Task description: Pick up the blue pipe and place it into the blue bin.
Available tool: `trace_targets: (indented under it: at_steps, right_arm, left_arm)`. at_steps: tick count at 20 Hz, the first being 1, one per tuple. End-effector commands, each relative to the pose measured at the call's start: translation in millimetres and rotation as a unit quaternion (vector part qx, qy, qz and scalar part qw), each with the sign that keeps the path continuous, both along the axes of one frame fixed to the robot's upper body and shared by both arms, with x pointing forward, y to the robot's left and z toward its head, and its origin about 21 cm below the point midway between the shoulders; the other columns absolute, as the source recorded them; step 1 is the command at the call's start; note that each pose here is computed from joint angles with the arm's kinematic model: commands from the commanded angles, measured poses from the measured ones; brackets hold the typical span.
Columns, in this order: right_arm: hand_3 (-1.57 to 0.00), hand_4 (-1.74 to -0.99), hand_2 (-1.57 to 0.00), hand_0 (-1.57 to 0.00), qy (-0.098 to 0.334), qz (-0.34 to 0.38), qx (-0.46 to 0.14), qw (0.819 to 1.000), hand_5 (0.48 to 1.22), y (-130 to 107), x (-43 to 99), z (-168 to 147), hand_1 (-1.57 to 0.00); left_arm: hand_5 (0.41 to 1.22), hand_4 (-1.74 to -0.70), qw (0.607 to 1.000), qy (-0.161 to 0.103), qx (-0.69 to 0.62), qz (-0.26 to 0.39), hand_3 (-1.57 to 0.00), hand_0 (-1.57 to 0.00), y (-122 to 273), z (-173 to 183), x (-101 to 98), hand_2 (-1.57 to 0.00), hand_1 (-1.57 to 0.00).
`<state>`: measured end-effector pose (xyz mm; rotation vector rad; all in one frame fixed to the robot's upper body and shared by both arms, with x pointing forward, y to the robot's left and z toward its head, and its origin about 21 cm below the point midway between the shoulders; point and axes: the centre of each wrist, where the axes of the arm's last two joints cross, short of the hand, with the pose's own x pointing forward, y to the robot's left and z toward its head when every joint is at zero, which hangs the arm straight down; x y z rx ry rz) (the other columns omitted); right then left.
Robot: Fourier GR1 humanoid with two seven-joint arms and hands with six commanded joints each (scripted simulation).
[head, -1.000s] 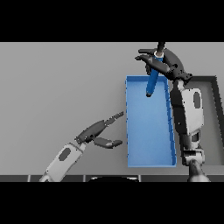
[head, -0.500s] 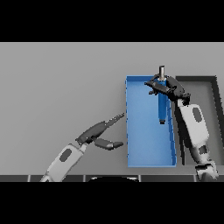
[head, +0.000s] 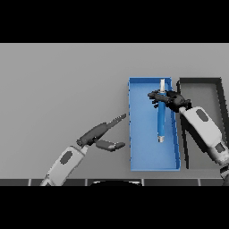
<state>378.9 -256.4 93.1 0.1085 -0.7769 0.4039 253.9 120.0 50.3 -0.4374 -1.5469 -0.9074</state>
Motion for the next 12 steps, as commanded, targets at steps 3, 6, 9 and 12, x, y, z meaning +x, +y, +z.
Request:
trace_targets:
  at_steps: [3, 6, 9, 12]
  right_arm:
    - [-0.1, -1.16, -0.16, -0.17, -0.015, 0.035, -0.048, 0.998, 0.945, 5.5, -3.3, 1.0, -0.16]
    - [-0.05, -1.133, -0.08, -0.09, -0.023, 0.05, -0.071, 0.996, 0.853, 6.8, -5.2, 2.3, -0.08]
    - [-0.03, -1.144, -0.08, -0.38, -0.026, 0.052, -0.079, 0.995, 0.792, 8.9, -2.4, -2.8, -0.18]
    - [-0.01, -1.156, -0.04, -0.19, -0.033, 0.06, -0.062, 0.996, 0.79, 7.1, -3.1, 0.3, -0.09]
  left_arm:
    - [0.49, -0.88, 1.0, -0.005, -0.001, -0.001, 0.0, 0.0, 0.5, 1.3, 2.2, 0.0, 0.0]
    - [0.483, -0.88, 1.0, -0.002, -0.002, -0.002, 0.0, 0.0, 0.1, -4.3, 0.5, 0.0, 0.0]
    - [0.476, -0.88, 1.0, -0.004, -0.005, -0.006, 0.0, 0.0, -0.7, -1.9, -4.1, 0.0, 0.0]
    - [0.473, -0.88, 1.0, -0.001, 0.001, 0.002, 0.0, 0.0, 0.9, -3.2, -3.2, 0.0, 0.0]
